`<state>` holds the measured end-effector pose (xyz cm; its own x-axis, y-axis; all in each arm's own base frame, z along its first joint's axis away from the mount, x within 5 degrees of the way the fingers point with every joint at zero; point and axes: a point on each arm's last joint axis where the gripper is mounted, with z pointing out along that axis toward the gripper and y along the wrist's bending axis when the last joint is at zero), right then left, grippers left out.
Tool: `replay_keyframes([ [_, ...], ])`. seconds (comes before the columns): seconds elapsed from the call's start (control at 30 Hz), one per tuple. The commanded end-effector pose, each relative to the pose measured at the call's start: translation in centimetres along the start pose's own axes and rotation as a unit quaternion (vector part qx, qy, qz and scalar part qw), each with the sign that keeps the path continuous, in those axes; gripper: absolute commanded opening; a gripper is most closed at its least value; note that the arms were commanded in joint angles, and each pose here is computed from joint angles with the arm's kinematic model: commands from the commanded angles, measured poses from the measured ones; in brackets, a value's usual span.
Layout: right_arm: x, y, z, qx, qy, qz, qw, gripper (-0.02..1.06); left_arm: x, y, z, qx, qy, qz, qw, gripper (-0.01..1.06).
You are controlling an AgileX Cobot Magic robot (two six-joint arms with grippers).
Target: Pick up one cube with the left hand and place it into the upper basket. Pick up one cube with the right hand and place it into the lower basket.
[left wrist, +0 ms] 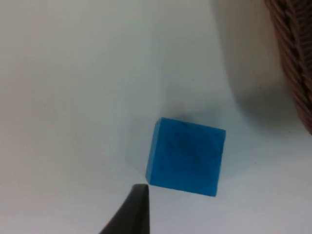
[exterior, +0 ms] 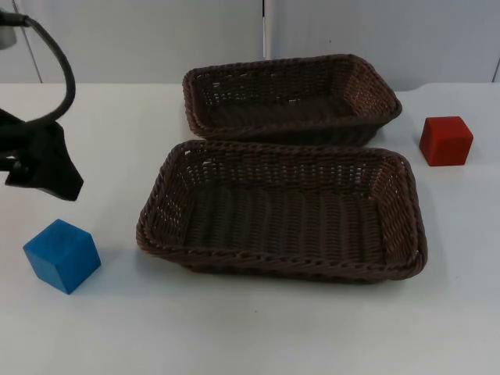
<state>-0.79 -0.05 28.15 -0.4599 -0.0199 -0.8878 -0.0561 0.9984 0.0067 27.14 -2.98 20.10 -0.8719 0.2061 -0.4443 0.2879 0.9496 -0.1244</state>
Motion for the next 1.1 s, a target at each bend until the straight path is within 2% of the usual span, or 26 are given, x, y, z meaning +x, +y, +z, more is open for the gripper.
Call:
replay_keyframes([
  [0.0,0.1,0.0,0.1,0.002,-0.002,0.0,1.0,1.05,-0.3,0.4,0.6,-0.007,-0.008,-0.002,1.0,1.05],
  [0.13,0.1,0.0,0.1,0.002,-0.002,0.0,1.0,1.05,-0.3,1.0,2.0,-0.022,-0.002,0.006,1.0,1.05],
  [0.7,0.1,0.0,0.1,0.002,-0.002,0.0,1.0,1.05,0.6,2.5,7.5,-0.038,0.033,0.013,0.999,1.05],
  [0.9,0.1,0.0,0.1,0.002,-0.002,0.0,1.0,1.05,1.2,2.5,9.3,-0.016,0.048,0.033,0.998,1.05],
  [1.07,0.1,0.0,0.1,0.002,-0.002,0.0,1.0,1.05,1.6,2.8,10.6,-0.018,0.054,0.022,0.998,1.05],
])
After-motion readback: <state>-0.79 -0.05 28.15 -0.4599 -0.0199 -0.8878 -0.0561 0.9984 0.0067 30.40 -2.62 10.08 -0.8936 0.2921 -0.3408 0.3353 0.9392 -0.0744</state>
